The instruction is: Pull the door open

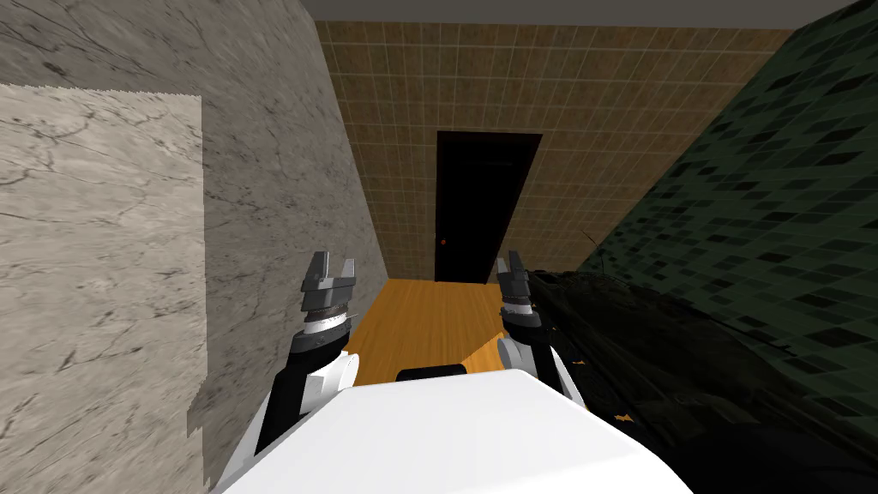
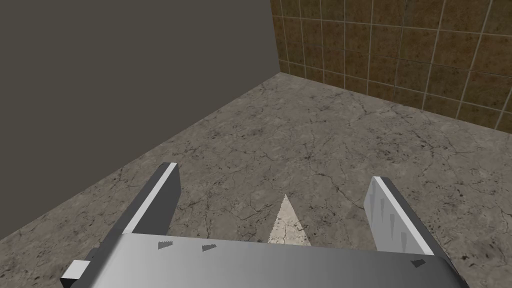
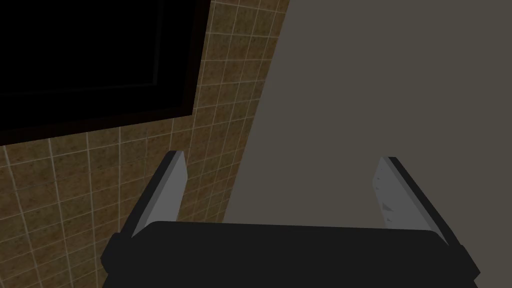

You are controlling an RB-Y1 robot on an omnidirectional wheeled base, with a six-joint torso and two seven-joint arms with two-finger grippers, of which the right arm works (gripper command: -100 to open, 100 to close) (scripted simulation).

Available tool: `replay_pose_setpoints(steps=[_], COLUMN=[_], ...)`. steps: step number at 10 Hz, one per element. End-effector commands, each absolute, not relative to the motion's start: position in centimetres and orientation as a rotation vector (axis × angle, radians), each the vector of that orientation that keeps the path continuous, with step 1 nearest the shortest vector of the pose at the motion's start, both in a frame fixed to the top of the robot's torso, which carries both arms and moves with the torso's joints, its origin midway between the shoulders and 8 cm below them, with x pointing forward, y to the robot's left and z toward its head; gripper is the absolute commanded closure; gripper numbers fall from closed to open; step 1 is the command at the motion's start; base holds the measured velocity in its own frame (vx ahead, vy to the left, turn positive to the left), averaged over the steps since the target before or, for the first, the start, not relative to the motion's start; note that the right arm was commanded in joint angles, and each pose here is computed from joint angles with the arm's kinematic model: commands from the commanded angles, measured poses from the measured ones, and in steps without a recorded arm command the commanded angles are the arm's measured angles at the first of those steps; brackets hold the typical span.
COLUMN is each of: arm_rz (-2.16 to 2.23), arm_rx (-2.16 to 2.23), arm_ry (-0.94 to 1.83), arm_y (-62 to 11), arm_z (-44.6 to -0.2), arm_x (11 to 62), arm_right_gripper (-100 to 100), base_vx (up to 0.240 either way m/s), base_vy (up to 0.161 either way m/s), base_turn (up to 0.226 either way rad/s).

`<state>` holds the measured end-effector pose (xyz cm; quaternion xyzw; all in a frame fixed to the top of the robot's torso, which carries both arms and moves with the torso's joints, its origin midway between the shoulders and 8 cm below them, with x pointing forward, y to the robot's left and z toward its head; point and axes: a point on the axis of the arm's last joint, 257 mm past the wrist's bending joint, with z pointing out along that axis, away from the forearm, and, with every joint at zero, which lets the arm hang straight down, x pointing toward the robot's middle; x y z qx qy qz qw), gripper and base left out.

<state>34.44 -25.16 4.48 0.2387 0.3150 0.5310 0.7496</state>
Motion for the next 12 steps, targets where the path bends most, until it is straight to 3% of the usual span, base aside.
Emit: replay_pose_setpoints(steps=[1,12], arm_rz=[1.130,0.868], arm_rx=[0.513,0.439], arm_ry=[0.712,0.891], arm_y=[-25.3,-26.8], arm_z=[3.6,-4.1], arm_x=[35.0,38.9], arm_right_gripper=[-100,-100], base_vx=[0.112,0.173], base_vy=[0.002,0.032], base_turn=[-0.010,-0.006])
